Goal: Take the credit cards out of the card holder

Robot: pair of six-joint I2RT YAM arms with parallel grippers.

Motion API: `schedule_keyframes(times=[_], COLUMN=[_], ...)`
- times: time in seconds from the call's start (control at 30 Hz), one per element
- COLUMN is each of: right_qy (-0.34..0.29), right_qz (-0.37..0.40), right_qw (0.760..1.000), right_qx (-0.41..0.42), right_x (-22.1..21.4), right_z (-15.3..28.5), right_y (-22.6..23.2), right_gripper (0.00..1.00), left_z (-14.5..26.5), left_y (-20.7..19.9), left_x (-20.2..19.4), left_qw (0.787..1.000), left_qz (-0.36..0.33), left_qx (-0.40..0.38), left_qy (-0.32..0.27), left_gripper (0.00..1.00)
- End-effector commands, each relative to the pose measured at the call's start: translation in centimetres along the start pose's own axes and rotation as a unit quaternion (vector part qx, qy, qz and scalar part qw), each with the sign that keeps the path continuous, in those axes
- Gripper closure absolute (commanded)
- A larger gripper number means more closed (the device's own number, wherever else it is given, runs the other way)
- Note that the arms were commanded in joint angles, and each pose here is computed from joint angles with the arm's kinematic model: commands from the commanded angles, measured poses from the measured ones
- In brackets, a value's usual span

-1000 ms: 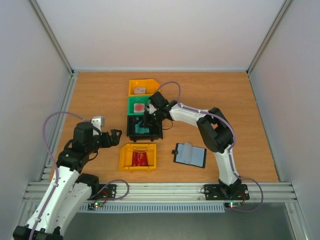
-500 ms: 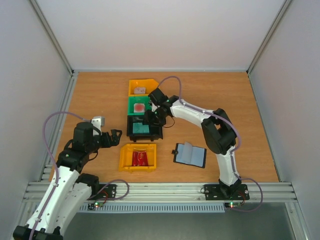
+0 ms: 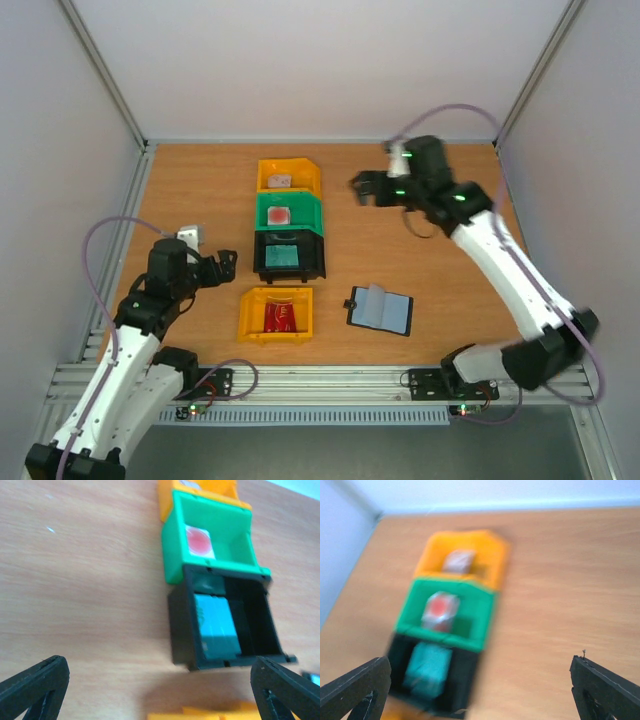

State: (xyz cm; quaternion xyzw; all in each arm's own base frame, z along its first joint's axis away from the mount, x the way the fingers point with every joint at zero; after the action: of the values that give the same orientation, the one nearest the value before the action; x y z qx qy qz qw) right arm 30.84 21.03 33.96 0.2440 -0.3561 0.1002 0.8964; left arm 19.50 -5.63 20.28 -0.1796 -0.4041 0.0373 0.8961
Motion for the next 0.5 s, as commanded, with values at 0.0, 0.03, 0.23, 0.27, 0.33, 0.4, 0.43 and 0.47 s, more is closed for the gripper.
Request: schedule_keyframes(times=[0.0,0.03,0.23,0.27,0.33,0.4,0.43,0.47], right_qy=[-0.103,-0.149,-0.244,-0.247,-0.251,-0.264,-0.273,-0.279], right_qz=[-0.023,-0.021,-0.018,-0.026,-0.039,-0.038,-0.029,-0.020], right_qw=[0.989,0.981,0.941,0.937,0.934,0.927,0.924,0.922], right_qx=[-0.107,-0.125,-0.233,-0.246,-0.252,-0.265,-0.268,-0.270], right_x=[-0.1,-0.6,-5.1,-5.9,-7.1,-8.3,-9.0,-9.5], right_z=[5.4,7.1,9.3,8.9,7.4,5.5,4.5,3.6], right_y=[-10.1,-11.6,-18.7,-19.9,-21.9,-23.9,-24.6,-25.2], right_gripper=[0.02,0.02,0.02,0.02,0.02,0.01,0.01,0.02], left_z=[0.4,0.4,-1.6,-2.3,-4.3,-6.2,-7.1,-7.8], left_y=[1.6,2.3,4.9,5.2,5.2,4.8,4.7,4.5], left_x=[5.2,5.6,6.4,6.3,5.7,5.1,4.8,4.7], left_qw=[0.987,0.980,0.932,0.929,0.937,0.946,0.948,0.946], left_qz=[0.013,0.013,-0.079,-0.086,-0.119,-0.146,-0.155,-0.179], left_qx=[0.106,0.138,0.221,0.225,0.205,0.170,0.155,0.145], left_qy=[-0.121,-0.143,-0.278,-0.281,-0.258,-0.236,-0.229,-0.229], left_gripper=[0.01,0.01,0.01,0.01,0.01,0.01,0.01,0.01])
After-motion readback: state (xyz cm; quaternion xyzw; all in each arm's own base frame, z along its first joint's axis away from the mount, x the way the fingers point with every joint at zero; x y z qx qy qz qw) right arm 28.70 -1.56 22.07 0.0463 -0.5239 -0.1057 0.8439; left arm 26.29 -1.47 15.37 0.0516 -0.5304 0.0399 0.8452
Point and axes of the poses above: each gripper's point midway between its finger pads, its own z axis back along the fingers, its own y axis along the line the jaws close on, x = y × z, the point moved 6 cm from there along z, back along the fingers, and after that the axes turned 2 degrees about -z, right-handed, at the moved point
